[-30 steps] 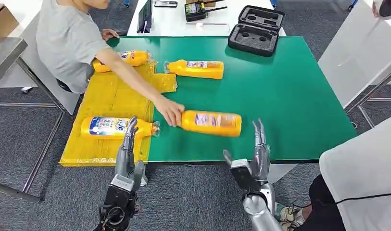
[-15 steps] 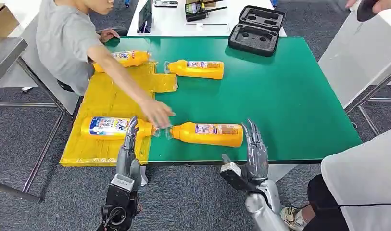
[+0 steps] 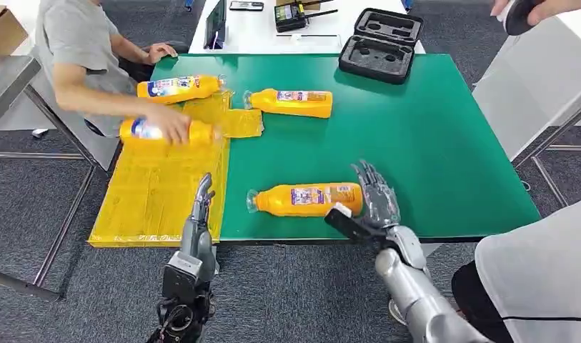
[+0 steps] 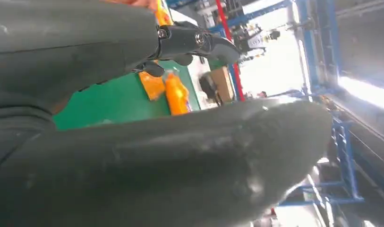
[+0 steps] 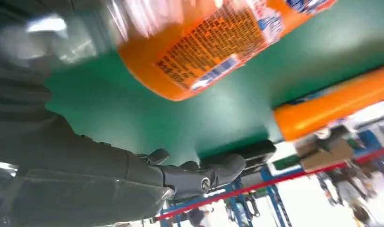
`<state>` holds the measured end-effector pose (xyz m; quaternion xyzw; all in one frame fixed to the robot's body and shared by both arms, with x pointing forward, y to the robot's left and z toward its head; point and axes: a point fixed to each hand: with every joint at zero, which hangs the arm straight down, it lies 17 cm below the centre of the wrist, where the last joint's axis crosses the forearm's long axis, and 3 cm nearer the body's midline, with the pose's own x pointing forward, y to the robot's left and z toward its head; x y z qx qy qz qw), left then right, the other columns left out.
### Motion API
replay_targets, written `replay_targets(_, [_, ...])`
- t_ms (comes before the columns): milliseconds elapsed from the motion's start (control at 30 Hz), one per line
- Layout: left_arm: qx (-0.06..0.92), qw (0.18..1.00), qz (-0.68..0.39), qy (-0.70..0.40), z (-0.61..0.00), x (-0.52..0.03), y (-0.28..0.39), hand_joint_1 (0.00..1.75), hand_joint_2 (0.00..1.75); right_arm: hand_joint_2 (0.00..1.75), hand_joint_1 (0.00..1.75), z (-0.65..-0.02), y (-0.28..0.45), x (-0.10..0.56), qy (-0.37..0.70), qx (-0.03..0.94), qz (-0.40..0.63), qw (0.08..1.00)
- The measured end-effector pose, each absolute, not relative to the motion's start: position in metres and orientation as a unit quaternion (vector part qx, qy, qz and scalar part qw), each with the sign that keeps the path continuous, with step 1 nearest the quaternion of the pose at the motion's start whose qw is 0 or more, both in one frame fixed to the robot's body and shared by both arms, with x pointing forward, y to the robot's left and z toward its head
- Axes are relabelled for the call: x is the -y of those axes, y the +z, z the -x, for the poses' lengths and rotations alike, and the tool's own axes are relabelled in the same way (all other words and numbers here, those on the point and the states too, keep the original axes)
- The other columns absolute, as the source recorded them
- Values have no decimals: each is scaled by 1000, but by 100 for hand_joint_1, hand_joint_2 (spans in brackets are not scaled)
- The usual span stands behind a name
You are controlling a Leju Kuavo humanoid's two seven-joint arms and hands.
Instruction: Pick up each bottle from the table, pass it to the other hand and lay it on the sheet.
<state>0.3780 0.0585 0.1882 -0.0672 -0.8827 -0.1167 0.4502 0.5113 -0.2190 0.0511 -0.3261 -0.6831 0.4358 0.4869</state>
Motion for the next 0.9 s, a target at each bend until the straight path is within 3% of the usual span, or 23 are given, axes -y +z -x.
replay_targets(400, [886, 437, 97, -119, -380, -37, 204, 0, 0, 175, 0, -531, 44, 259, 462, 642, 334, 514])
replay_targets(900, [890, 429, 103, -114, -383, -30, 214, 0, 0, 175, 0, -536, 41, 256, 489, 632, 311, 514])
